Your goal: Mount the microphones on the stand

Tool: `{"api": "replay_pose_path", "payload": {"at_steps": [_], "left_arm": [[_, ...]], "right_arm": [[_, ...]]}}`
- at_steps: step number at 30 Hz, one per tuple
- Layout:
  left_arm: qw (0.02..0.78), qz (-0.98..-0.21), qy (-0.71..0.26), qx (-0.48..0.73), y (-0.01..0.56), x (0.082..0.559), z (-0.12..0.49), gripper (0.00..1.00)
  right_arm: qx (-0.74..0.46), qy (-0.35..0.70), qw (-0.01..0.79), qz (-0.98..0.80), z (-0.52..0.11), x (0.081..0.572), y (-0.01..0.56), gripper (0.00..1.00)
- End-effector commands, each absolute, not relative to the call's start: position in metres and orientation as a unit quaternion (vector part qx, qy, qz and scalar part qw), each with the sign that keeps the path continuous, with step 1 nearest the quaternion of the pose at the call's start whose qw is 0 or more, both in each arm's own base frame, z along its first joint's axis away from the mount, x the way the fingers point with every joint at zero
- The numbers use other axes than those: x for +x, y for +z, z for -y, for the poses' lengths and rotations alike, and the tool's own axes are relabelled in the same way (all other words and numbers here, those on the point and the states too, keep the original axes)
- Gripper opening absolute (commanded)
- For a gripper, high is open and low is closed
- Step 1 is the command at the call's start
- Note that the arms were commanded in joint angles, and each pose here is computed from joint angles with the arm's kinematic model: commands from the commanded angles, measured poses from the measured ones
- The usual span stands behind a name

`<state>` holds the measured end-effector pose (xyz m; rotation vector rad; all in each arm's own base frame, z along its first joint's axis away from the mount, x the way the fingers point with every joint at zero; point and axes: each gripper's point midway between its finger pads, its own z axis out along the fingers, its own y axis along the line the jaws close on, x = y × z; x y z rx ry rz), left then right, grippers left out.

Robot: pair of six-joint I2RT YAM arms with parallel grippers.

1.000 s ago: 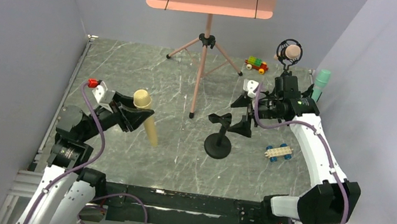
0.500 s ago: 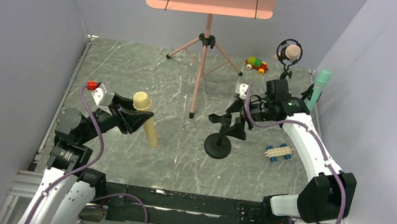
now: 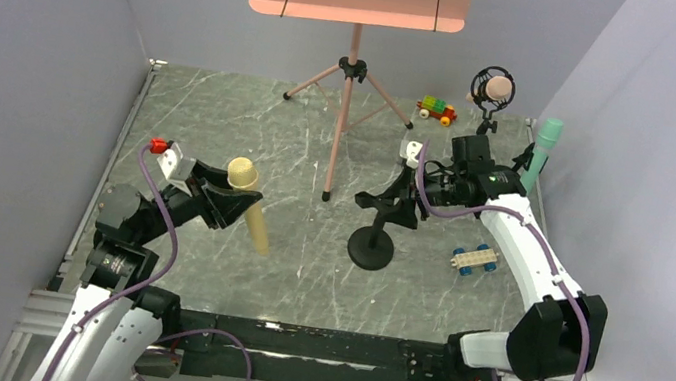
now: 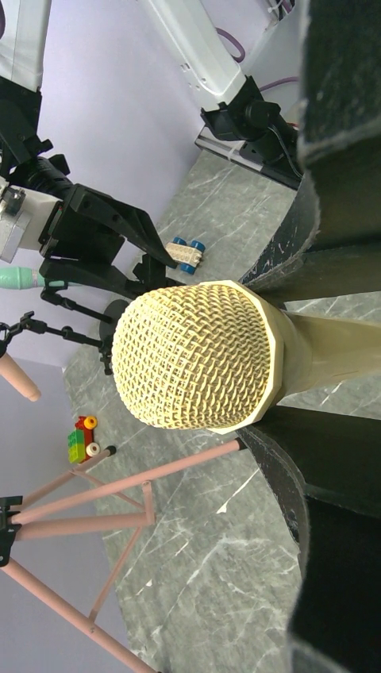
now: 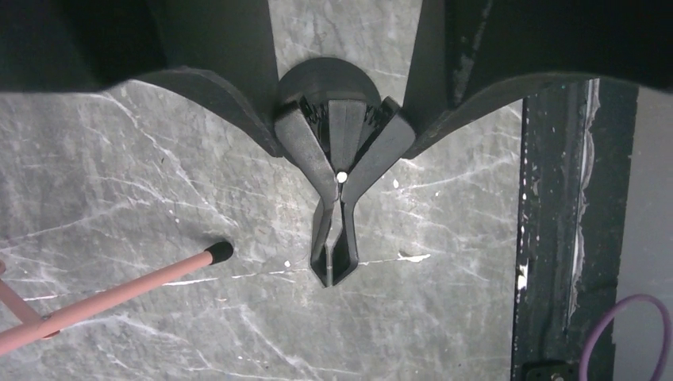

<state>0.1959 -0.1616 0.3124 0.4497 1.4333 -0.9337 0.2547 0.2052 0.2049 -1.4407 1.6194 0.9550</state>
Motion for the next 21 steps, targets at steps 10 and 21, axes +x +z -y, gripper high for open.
{"api": "replay_pose_path", "payload": {"at_steps": [10,21], "left_arm": [[0.655,-0.576,-0.436,0.221,0.354,0.197,0.171,0.07],[0.659,-0.543,-0.456,0.251,0.390,0.236,0.236,0.06]], "right_arm": [[-0.570,0.362,0.404,-0.617,-0.205,0.249,0.217,0.28],[-0.570,0.364,0.405,-0.615,-0.207,0.250,0.217,0.27]]}}
